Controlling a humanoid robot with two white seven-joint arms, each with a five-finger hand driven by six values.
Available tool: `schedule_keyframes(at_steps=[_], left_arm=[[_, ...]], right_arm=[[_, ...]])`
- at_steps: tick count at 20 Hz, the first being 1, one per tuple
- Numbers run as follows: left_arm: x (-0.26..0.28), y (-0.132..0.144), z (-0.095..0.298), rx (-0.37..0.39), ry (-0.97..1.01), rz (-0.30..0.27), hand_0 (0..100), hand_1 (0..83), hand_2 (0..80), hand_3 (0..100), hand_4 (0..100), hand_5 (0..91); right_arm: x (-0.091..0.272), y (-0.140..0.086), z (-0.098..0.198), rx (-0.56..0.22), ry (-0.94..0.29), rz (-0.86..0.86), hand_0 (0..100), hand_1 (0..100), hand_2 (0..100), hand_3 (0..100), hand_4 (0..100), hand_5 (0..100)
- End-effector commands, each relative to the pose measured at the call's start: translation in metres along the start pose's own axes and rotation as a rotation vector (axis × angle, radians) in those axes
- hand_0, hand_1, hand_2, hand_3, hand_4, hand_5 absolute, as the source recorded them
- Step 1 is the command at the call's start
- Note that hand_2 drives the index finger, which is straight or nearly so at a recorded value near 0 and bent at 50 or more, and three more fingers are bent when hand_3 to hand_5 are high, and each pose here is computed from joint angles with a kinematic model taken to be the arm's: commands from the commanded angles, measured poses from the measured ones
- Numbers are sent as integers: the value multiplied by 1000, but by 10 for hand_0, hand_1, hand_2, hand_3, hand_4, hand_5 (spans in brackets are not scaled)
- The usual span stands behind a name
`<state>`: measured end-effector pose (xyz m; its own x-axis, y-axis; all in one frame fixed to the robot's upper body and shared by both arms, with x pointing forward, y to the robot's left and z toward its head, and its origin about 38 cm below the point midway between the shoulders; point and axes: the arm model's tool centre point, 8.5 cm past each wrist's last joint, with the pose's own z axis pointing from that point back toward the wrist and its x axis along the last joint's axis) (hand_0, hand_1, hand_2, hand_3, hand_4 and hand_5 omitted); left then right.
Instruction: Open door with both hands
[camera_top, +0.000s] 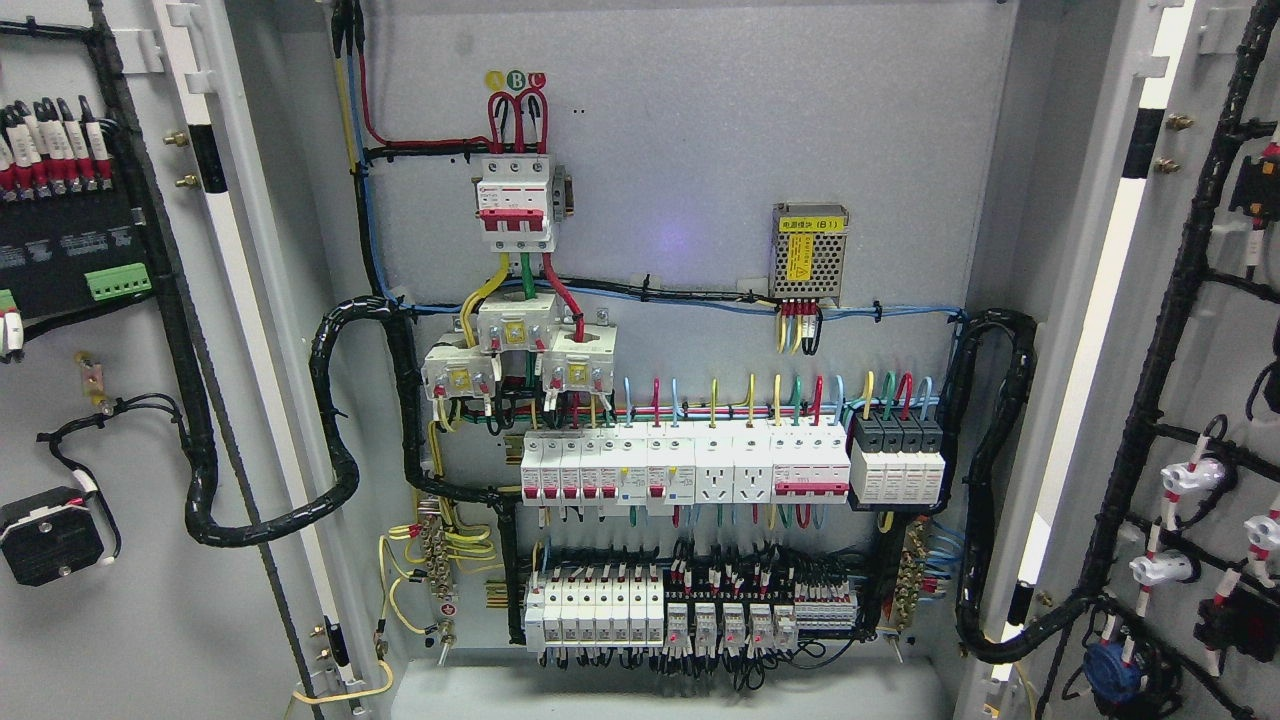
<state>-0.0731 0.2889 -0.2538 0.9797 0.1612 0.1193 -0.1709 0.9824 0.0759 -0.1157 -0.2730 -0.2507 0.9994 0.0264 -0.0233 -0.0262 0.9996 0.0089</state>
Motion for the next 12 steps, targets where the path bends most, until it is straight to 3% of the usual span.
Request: schedule_keyframes(at_steps=[1,4,8,12], left_arm=[[-6,9,2,25,121,-42,0,0,0,0,0,0],[-6,6,1,28,149,-50,0,0,0,0,0,0],[3,3,-1,110,110,-60,0,0,0,0,0,0],[5,1,-2,106,96,-85,0,0,0,0,0,0]], right_arm=[[12,7,-2,-8,-1,-112,192,0,0,0,0,0],[21,7,-4,-8,-2,-121,192,0,0,0,0,0],[26,19,-6,9,1,-164,192,0,0,0,0,0],[29,20,-6,12,-6,-173,191,0,0,0,0,0]])
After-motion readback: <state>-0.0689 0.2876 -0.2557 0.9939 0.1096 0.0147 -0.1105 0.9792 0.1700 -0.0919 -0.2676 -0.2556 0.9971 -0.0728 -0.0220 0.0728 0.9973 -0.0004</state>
